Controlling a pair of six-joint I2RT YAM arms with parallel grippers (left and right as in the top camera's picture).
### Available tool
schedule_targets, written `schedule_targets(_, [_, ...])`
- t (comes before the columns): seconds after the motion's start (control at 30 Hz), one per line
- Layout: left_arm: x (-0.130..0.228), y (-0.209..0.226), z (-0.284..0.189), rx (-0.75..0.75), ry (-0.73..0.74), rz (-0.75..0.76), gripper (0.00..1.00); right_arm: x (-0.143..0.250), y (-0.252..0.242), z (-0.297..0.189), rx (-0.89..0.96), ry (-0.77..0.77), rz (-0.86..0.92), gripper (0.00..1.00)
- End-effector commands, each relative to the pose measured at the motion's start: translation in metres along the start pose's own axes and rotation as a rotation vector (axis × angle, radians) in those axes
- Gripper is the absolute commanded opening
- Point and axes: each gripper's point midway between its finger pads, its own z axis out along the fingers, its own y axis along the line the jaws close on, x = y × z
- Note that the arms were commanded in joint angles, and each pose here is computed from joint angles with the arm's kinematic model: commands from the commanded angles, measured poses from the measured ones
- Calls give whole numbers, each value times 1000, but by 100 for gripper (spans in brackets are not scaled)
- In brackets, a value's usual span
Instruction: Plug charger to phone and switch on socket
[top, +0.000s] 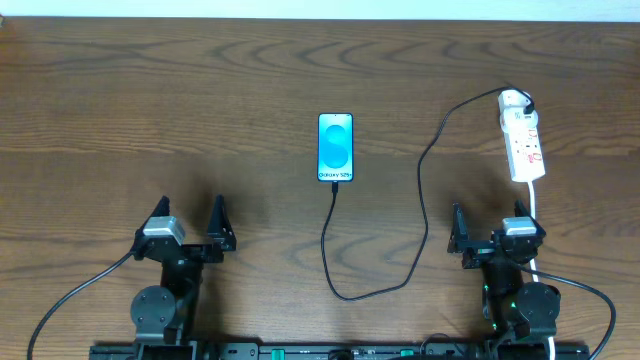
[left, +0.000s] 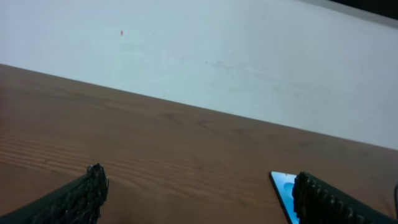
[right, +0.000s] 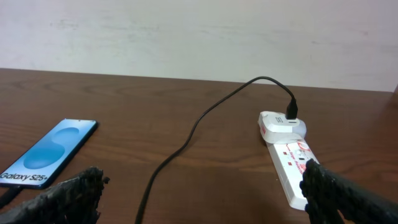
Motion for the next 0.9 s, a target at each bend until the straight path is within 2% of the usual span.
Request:
schedule_targets(0.0, [8, 9, 1, -37, 1, -15, 96, 1, -3, 0, 14, 0, 14, 99])
schedule_targets(0.2, [13, 10, 1, -42, 22, 61, 96, 1, -3, 0, 14, 0, 14, 99])
schedule_targets(0.33, [42, 30, -3, -127, 142, 119, 96, 1, -3, 0, 14, 0, 14, 99])
schedule_targets(0.63, [40, 35, -4, -141, 148, 237, 96, 1, -3, 0, 14, 0, 14, 99])
schedule_targets(0.87, [41, 35, -3, -137, 148, 236, 96, 1, -3, 0, 14, 0, 14, 99])
